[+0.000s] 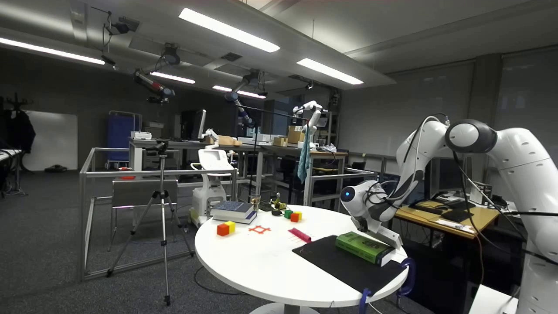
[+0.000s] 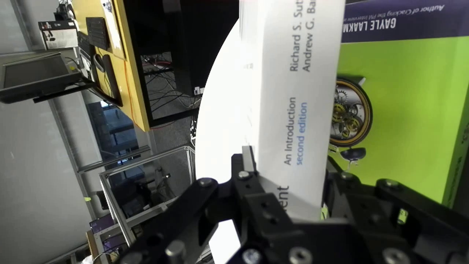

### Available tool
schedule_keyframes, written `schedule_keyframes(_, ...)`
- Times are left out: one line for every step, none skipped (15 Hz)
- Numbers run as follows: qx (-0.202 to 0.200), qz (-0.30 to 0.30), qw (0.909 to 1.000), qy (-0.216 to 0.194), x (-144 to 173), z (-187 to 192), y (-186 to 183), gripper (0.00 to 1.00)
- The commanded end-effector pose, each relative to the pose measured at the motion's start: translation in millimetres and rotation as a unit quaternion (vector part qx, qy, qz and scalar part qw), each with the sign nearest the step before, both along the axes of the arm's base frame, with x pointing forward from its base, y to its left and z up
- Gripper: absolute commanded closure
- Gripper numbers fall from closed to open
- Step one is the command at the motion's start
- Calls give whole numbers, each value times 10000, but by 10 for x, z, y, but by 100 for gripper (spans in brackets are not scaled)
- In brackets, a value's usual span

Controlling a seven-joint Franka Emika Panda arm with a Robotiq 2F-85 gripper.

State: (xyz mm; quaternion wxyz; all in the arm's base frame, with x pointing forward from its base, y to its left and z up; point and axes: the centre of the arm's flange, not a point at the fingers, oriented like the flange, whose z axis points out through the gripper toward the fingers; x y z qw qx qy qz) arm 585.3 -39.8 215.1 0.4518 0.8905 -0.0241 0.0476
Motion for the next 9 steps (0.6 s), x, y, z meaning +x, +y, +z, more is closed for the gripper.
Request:
schedule_keyframes(-208, -47, 9996, 197, 329, 53, -91, 84)
schedule_keyframes(-243, -39, 9994, 247, 395, 21, -105, 84)
schedule_keyframes(-283, -54, 9992, 294, 444, -9, -116, 84)
schedule_keyframes(-305, -43, 9989, 354, 492, -53, -123, 84)
schedule_keyframes(-346, -44, 9986, 402, 532, -81, -121, 84)
schedule_keyframes(-368, -41, 9983, 450, 569, -106, -111, 84)
schedule_keyframes(-389, -40, 9980, 487, 601, -118, -87, 84)
schedule_keyframes(-416, -41, 9977, 533, 631, -122, -59, 84)
schedule_keyframes(-440, -48, 9975, 553, 650, -103, -11, 84)
